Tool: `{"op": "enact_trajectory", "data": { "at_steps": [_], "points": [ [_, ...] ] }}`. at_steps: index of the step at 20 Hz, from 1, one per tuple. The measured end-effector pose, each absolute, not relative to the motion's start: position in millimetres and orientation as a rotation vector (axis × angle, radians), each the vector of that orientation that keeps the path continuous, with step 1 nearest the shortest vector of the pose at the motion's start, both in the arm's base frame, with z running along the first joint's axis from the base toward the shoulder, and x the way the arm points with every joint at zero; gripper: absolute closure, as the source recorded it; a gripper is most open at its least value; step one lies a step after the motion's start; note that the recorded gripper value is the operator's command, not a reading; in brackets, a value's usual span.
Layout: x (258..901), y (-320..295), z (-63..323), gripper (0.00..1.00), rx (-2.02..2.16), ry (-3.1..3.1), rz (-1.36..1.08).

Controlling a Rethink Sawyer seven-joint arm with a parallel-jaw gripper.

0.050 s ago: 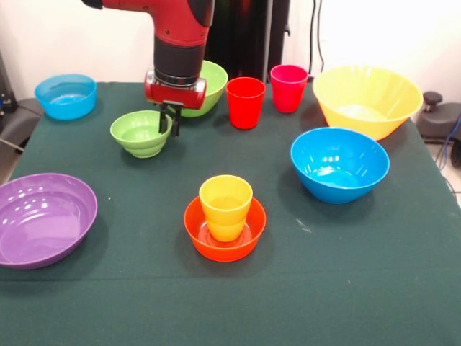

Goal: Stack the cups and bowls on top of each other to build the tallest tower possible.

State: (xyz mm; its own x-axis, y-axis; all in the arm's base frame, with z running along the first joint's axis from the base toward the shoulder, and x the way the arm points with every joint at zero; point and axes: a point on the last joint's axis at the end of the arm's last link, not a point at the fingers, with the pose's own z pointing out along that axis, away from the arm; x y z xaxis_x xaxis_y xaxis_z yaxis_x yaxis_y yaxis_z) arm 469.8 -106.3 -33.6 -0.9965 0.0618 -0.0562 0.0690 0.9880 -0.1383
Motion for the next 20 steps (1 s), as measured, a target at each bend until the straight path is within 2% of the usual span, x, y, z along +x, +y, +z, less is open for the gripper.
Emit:
{"op": "enact_trajectory", "data": {
  "at_steps": [13, 20],
  "points": [
    [471, -111, -34, 1.0, 0.123, 3.076, -0.206],
    [486, -126, -20, 1.0, 0.217, 3.065, -0.179]
  ]
}}
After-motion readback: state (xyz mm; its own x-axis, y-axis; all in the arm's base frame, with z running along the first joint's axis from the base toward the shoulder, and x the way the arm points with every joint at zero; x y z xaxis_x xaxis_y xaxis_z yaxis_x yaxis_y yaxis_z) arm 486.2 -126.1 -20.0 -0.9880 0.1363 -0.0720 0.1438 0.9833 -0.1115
